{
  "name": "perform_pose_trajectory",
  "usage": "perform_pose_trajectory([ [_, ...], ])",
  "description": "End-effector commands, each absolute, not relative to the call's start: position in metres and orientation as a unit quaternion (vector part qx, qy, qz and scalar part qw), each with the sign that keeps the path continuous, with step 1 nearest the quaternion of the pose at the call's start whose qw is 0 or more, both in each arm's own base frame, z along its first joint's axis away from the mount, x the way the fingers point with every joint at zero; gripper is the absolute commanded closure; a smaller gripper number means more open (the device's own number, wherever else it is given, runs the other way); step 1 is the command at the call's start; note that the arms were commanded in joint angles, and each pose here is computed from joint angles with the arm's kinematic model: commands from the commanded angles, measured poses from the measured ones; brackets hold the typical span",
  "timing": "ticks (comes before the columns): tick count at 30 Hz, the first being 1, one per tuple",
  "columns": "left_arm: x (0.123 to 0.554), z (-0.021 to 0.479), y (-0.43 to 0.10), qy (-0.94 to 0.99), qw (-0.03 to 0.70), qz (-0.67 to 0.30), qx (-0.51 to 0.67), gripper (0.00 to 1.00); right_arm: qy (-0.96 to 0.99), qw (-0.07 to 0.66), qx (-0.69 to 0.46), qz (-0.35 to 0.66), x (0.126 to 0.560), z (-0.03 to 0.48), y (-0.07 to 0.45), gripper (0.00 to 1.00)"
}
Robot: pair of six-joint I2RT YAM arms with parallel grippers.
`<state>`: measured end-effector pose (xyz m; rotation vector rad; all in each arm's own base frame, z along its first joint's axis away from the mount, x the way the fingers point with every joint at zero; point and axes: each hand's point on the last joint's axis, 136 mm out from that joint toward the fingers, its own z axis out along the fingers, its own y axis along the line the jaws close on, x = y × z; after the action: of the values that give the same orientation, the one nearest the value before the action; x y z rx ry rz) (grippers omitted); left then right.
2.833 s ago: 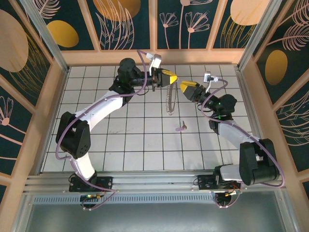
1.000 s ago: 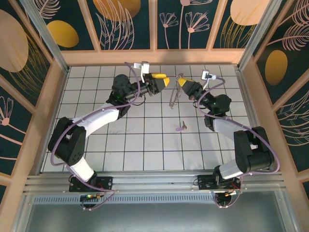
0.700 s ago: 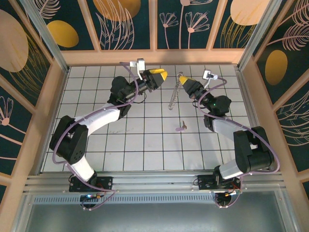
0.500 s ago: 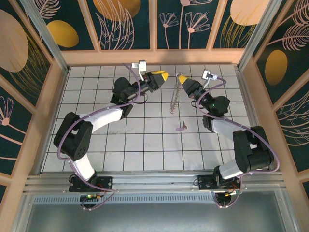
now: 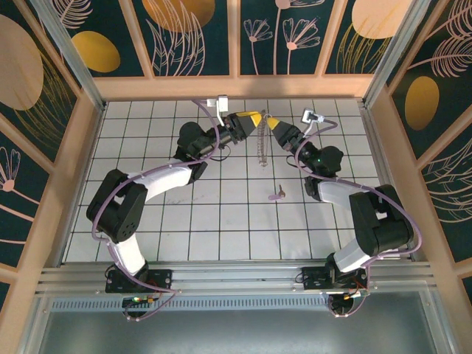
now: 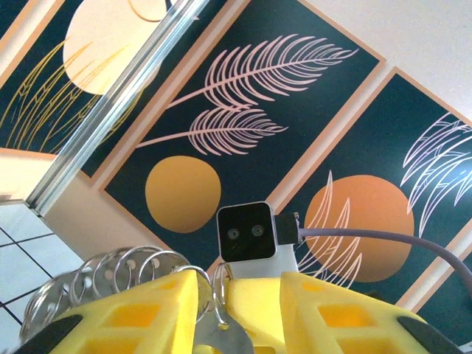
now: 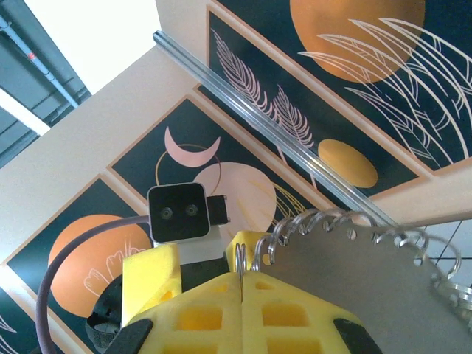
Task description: Put the keys on the keyring
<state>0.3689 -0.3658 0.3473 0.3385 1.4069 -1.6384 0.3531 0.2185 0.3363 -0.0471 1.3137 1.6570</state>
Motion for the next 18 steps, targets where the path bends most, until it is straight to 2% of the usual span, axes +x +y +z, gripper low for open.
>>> perform_pose_trajectory([
  [1,0.3663,0.3603,-0.3681,0.548,0.469,-0.677,0.147,0.66,0.498,0.517,-0.044,0.695,0.3437,0.3628,0.2184,1.0],
  [18,0.365,0.3559,-0.3755,0.551,0.459,-0.68,0.152,0.71,0.496,0.51,-0.052,0.701,0.3426,0.3633,0.2264,1.0],
])
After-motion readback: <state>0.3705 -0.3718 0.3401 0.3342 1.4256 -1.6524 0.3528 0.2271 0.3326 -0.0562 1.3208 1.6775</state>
